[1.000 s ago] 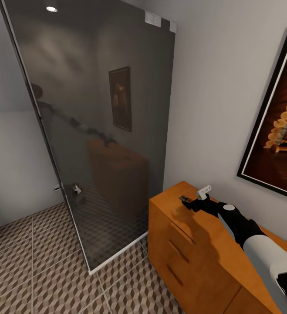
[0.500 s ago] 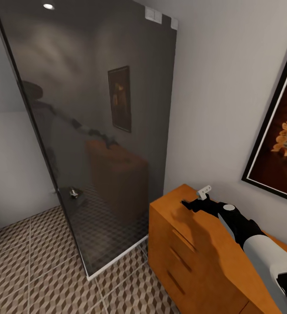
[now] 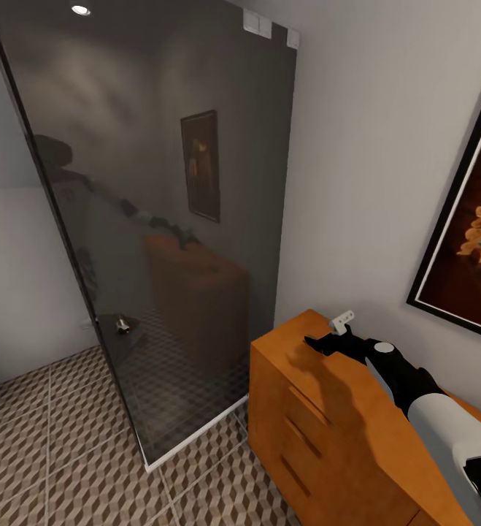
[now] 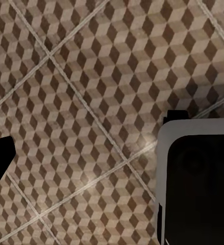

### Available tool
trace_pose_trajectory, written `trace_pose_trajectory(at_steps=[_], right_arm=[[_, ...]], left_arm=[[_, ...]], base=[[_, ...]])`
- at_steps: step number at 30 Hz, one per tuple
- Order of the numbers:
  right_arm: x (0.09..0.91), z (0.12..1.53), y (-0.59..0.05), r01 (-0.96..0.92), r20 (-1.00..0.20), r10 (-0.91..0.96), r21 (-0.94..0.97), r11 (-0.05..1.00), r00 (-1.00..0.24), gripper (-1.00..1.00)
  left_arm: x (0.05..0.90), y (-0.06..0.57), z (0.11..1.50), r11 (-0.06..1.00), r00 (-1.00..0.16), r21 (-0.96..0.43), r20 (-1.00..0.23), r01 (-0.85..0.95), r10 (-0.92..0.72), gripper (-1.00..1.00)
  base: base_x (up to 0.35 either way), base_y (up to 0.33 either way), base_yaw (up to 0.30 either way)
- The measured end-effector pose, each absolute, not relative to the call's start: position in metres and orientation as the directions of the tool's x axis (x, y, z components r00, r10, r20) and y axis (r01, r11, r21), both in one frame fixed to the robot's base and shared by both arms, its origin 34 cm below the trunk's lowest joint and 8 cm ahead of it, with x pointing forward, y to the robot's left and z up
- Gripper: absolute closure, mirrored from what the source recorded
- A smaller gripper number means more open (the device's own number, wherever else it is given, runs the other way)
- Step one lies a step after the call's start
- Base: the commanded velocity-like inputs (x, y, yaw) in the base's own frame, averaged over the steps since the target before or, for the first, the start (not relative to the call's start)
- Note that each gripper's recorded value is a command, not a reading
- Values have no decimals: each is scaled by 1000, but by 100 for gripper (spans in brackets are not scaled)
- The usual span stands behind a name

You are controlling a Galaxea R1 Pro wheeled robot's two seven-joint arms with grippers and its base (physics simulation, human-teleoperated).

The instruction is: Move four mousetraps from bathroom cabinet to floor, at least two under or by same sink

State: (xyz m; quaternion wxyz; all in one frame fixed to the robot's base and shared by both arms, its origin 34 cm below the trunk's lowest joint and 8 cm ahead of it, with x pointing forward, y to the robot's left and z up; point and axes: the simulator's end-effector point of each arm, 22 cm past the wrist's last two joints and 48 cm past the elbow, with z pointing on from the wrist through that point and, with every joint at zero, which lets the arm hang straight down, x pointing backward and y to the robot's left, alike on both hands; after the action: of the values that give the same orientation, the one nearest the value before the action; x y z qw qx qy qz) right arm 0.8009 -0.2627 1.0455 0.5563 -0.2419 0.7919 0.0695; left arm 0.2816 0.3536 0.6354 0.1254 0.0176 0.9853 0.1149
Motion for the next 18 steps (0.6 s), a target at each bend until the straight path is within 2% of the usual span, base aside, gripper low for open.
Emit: trace_pose_trajectory(at_steps=[18], right_arm=[[801, 1045, -263, -461, -914, -308, -161, 873, -264, -100]], left_arm=[[281, 354, 635, 973, -968, 231, -243, 5, 63, -100]], base=[[0, 0, 0]])
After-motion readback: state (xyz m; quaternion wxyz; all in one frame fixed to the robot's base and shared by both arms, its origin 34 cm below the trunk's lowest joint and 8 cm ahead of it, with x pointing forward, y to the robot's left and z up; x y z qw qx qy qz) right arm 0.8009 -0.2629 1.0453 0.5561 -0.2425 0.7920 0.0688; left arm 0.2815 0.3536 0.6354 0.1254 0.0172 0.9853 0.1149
